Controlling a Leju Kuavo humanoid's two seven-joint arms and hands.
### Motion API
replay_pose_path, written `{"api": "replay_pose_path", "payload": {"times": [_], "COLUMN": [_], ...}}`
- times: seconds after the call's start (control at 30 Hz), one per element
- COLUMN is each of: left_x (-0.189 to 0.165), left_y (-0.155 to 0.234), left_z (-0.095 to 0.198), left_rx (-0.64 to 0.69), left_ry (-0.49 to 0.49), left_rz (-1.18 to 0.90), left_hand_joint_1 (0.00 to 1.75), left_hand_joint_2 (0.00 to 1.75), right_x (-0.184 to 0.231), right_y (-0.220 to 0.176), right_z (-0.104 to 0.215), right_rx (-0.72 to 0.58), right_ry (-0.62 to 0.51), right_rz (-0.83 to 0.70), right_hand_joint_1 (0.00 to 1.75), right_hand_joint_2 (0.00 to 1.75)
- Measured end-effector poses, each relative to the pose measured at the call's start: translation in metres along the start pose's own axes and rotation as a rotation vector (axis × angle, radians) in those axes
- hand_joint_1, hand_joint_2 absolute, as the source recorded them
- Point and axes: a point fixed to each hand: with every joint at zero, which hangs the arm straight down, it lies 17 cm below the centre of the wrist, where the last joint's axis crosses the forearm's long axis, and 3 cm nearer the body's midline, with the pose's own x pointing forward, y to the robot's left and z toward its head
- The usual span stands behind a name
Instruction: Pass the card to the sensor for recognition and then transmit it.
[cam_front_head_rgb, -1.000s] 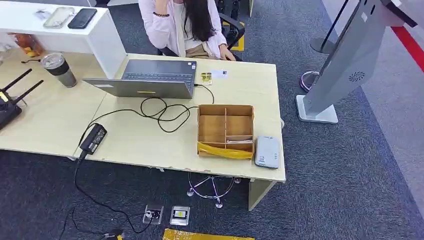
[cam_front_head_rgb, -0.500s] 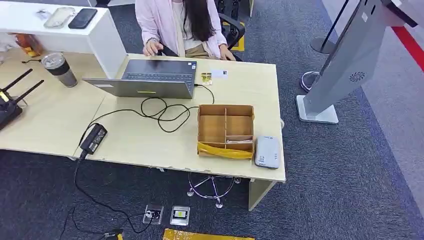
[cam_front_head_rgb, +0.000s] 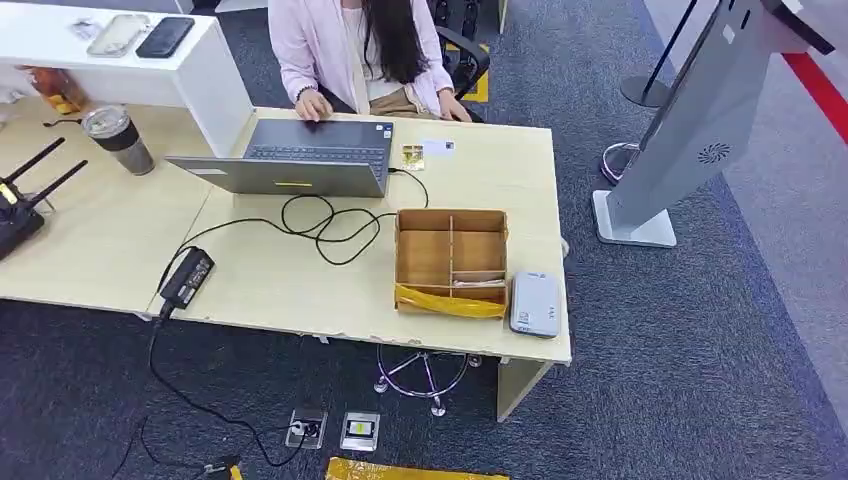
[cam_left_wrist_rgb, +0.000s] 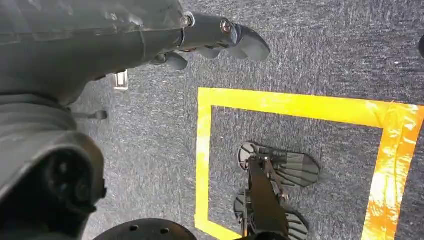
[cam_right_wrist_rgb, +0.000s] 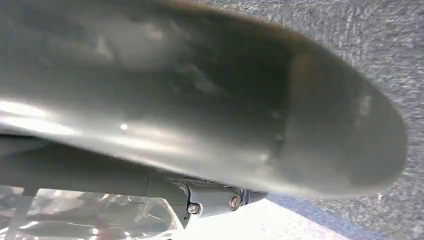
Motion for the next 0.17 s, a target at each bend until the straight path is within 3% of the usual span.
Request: {"api": "replay_pose_path", "payload": {"times": [0.17], "left_x": [-0.0015], "left_y": [-0.0015], "left_z": [0.0001], "left_rx": [-0.001], "left_ry": [0.007], "left_rz": [0.001], "left_hand_joint_1": [0.0], "left_hand_joint_2": [0.0], "right_x": [0.0023], "right_y": [0.0044], "right_z": [0.0014], "right_rx": [0.007], "right_ry": [-0.015], "right_rz": [0.017], "right_hand_joint_1": [0.0], "right_hand_joint_2": [0.0]}}
